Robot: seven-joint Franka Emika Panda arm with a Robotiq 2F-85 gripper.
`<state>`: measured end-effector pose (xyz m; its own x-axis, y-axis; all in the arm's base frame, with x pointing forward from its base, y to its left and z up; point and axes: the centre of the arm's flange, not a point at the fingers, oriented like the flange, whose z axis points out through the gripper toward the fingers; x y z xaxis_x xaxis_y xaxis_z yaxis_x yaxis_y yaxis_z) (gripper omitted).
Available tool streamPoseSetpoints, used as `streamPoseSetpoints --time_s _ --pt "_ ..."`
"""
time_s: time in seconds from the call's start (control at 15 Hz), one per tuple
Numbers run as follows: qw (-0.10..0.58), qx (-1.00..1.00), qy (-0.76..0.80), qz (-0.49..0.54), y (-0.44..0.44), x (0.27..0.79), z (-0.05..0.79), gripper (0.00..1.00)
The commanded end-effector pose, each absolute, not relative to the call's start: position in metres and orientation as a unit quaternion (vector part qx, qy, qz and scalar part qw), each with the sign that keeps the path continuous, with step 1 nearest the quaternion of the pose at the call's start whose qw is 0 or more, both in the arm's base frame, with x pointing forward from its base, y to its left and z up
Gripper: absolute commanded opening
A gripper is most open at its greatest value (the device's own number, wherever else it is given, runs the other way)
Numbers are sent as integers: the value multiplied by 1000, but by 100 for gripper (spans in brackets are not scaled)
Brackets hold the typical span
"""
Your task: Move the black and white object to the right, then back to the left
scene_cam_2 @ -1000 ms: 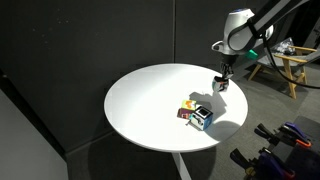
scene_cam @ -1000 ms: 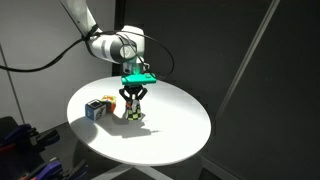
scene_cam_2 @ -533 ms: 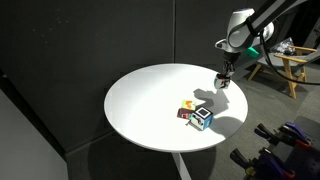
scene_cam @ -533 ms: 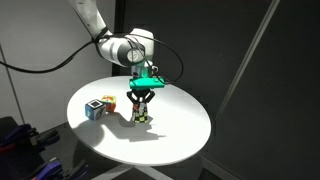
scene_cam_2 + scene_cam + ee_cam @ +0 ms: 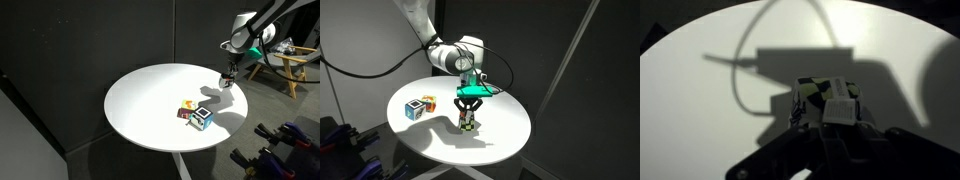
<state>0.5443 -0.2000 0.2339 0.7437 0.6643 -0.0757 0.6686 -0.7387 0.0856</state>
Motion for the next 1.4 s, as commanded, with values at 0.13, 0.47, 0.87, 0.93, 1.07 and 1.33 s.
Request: streamPoseSetpoints --time_s 0.13,0.47,0.87,0.93,1.07,1.33 --pt "49 934 352 -30 -218 549 219 5" --pt "48 935 349 -34 -227 553 198 5" --pt "44 936 347 -46 -233 558 176 5" --pt "44 936 347 -48 -234 558 173 5" --pt "43 935 348 -50 -233 558 169 5" --pt "41 935 348 -50 -231 558 169 51"
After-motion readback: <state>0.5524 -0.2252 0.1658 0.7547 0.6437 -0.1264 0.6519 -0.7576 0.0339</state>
